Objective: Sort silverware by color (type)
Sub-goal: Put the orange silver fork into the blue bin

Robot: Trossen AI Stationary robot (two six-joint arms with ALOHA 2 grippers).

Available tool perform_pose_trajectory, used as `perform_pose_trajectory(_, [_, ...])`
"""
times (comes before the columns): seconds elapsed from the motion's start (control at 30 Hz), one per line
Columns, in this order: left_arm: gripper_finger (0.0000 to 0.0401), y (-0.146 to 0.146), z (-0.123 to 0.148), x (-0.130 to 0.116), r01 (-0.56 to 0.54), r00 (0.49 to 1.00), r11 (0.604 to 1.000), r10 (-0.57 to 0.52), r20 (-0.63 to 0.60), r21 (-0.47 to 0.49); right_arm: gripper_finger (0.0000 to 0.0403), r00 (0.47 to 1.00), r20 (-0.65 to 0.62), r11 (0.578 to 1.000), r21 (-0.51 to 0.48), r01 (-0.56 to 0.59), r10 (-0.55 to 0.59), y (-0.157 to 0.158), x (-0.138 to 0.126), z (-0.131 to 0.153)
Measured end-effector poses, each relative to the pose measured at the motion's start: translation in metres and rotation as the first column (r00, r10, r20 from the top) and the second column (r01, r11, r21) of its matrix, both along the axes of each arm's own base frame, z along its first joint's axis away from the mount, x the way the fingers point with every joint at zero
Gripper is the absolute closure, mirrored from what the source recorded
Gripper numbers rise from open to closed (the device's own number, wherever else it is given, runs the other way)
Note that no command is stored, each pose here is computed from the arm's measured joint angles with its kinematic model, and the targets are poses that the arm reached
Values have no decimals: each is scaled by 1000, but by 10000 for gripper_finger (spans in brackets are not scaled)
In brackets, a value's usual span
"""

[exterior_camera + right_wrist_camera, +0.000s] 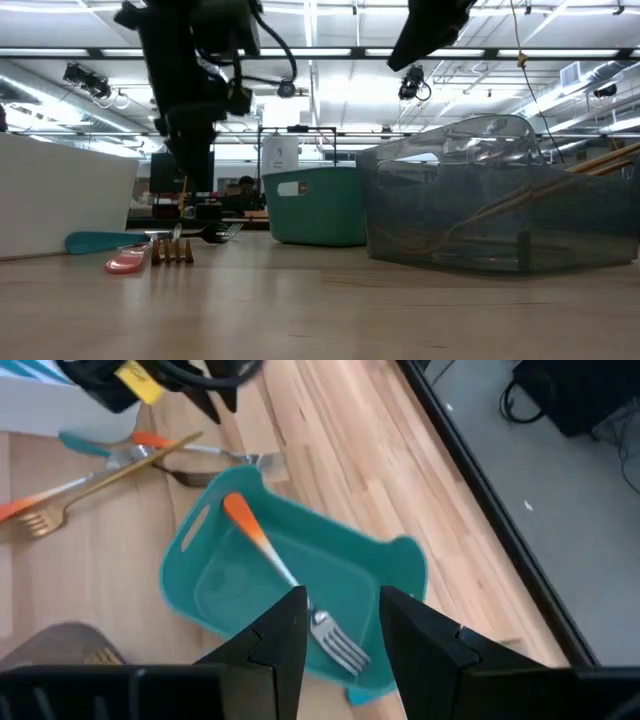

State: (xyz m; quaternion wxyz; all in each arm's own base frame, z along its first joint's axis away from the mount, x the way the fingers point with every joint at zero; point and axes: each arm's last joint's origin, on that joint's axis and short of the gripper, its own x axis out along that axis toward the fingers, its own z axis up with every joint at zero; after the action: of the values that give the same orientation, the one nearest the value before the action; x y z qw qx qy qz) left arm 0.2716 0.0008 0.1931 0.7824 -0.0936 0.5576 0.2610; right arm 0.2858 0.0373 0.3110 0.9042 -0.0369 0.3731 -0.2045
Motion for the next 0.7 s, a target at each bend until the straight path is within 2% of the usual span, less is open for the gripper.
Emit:
perform_pose_trajectory(0.13, [301, 7, -13, 8, 28, 999, 1000, -28, -27, 9, 265, 999, -26, 1000, -8, 22, -22, 8, -5, -3])
perform_pose_trajectory(0.3, [275, 13, -21, 15, 52, 998, 998, -53, -27, -48, 265, 999, -32, 1000, -9, 23, -23, 15, -8, -4])
perform_pose_trajectory(0.53, [238, 25, -44, 1, 20, 999, 992, -26, -45, -128, 265, 1000, -28, 1000, 4, 12, -12, 23, -11, -4])
perform_pose_trajectory(0.7, [237, 33, -58, -4, -10, 999, 978, 17, 36, -210, 265, 1000, -24, 1000, 5, 8, -8, 24, -11, -4])
